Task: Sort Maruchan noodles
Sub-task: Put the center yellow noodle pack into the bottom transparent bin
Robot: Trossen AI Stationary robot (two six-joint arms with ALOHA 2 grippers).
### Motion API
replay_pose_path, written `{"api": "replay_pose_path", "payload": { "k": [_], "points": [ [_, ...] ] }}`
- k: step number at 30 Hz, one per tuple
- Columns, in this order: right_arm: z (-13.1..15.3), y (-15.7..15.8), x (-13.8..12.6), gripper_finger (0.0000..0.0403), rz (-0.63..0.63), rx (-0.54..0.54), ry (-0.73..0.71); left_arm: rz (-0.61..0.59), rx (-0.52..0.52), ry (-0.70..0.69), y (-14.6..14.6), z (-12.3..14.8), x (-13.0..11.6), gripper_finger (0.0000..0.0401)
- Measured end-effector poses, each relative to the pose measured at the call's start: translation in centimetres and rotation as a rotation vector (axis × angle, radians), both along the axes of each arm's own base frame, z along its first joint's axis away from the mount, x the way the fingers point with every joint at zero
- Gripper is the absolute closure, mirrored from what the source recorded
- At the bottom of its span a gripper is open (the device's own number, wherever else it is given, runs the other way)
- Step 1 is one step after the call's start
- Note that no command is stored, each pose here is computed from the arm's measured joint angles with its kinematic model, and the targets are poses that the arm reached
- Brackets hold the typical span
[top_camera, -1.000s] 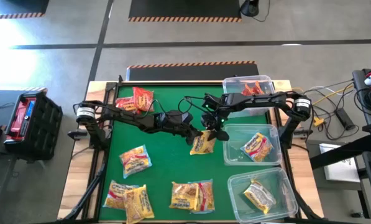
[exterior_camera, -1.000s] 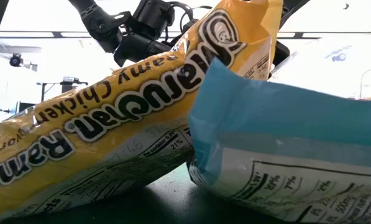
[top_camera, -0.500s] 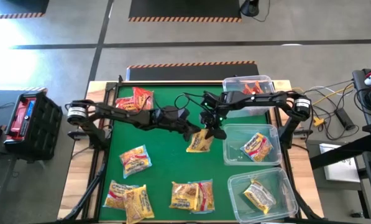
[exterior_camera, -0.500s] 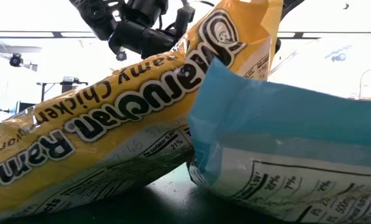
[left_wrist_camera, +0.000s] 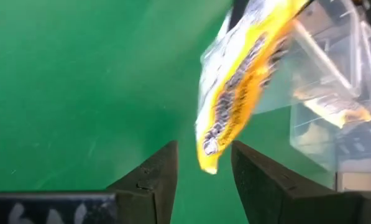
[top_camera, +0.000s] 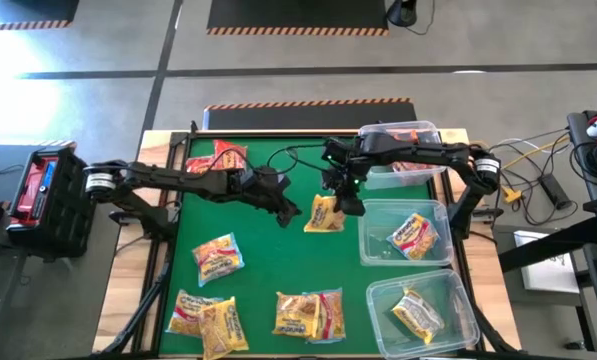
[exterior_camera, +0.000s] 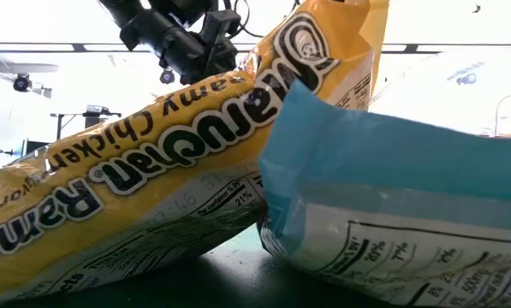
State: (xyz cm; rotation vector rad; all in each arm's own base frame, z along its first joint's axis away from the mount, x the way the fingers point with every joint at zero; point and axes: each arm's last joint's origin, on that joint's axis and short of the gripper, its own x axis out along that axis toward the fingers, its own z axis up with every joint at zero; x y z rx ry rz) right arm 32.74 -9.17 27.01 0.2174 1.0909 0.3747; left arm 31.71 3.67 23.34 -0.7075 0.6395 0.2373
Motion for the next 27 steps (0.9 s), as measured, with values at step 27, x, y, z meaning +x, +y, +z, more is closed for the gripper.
{"api": "replay_pose_path", "payload": {
  "k": [27],
  "points": [
    [10.8, 11.5, -3.8, 0.0312, -0.397, 0.317, 0.340, 0.044, 0.197, 0.339, 0.3, -2.3, -2.1, 0.0271]
  ]
}}
